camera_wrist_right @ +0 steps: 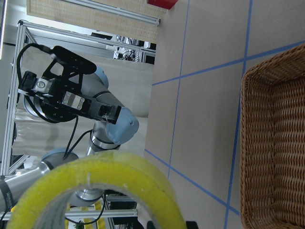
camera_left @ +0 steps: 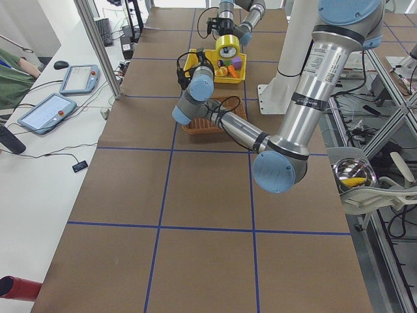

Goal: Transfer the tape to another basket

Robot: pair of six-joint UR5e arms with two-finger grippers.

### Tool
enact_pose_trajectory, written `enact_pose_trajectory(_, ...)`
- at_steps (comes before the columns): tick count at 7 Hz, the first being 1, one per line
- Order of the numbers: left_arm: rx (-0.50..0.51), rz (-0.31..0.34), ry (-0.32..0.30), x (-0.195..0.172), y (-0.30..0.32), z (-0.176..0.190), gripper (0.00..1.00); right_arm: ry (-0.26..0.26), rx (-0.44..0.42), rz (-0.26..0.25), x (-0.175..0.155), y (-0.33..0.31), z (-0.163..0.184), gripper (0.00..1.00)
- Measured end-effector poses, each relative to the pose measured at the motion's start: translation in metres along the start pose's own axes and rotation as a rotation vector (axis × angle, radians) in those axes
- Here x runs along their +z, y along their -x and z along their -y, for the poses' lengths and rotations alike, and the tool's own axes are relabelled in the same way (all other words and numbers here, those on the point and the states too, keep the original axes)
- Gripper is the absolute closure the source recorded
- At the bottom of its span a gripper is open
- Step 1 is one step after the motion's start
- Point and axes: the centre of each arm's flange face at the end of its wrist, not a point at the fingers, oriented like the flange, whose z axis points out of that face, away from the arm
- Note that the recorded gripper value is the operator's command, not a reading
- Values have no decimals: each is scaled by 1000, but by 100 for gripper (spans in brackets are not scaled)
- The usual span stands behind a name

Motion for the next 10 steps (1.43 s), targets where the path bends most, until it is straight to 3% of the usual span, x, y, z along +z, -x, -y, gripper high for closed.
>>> enact_pose_trajectory(2, -7, -103, 58, 15, -19, -26, 3, 7, 0, 31, -6, 7, -2, 100)
enact_pose_trajectory(4, -9, -186, 84, 28, -28, -45, 3, -19, -10, 43, -11, 13, 3, 100)
enact_pose_trajectory(7, -39, -270, 85, 45, -26, -54, 3, -66, -16, 65, -14, 20, 7, 100)
enact_pose_trajectory(10, -74, -300, 94, 63, -19, -60, 3, -82, -18, 68, -14, 20, 7, 100)
